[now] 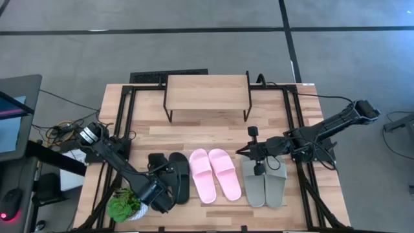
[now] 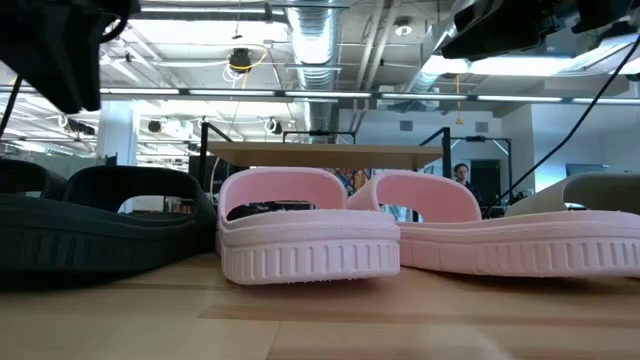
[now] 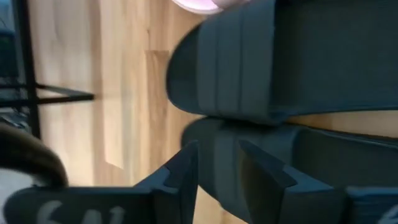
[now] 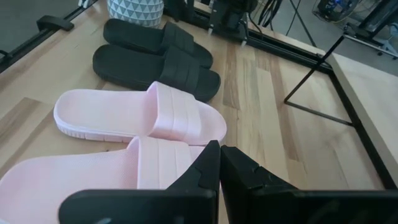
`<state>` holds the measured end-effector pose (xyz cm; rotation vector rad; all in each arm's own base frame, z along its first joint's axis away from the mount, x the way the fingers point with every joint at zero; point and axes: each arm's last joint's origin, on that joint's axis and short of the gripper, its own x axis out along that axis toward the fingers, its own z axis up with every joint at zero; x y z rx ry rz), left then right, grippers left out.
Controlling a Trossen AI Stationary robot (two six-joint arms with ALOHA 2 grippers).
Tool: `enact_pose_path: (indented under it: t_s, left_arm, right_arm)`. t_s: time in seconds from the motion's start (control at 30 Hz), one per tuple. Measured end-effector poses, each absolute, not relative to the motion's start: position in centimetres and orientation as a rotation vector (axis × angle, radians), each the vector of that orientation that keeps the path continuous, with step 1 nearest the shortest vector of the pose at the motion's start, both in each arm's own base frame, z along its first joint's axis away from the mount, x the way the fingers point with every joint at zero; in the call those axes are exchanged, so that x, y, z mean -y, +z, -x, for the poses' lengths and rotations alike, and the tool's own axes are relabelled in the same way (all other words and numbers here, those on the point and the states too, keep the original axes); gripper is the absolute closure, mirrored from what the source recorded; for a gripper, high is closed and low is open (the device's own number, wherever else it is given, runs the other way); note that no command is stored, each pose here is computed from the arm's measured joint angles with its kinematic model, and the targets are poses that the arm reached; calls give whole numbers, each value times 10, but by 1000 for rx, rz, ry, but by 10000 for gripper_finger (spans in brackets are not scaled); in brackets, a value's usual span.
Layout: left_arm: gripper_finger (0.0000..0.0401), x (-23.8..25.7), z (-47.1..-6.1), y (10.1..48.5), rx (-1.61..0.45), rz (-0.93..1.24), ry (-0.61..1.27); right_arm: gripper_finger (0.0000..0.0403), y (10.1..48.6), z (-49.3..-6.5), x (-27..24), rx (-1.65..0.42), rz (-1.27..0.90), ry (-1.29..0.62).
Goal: Pick and place slides into the shelf
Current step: Put the left black slide on the shelf
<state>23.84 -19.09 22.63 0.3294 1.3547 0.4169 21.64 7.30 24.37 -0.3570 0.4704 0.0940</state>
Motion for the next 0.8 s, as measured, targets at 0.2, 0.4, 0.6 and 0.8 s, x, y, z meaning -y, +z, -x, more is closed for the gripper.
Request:
enact_pose_path:
  t_s: [0.2,0.4,0.6,0.8]
  left_arm:
    - [287,205,-231,225,-1321,-288,387]
    - [287,216,-228,224,-1297,-259,333]
    - [288,222,-224,216,-1301,-281,322]
    - [288,225,-227,192,-1379,-381,343]
  right_arm:
    - [403,244,-216,-73,-470,357,94]
    - [403,244,-216,-73,-470,357,94]
    - [403,244,-216,-73,-471,349,92]
    - [403,241,-216,-73,-479,352,94]
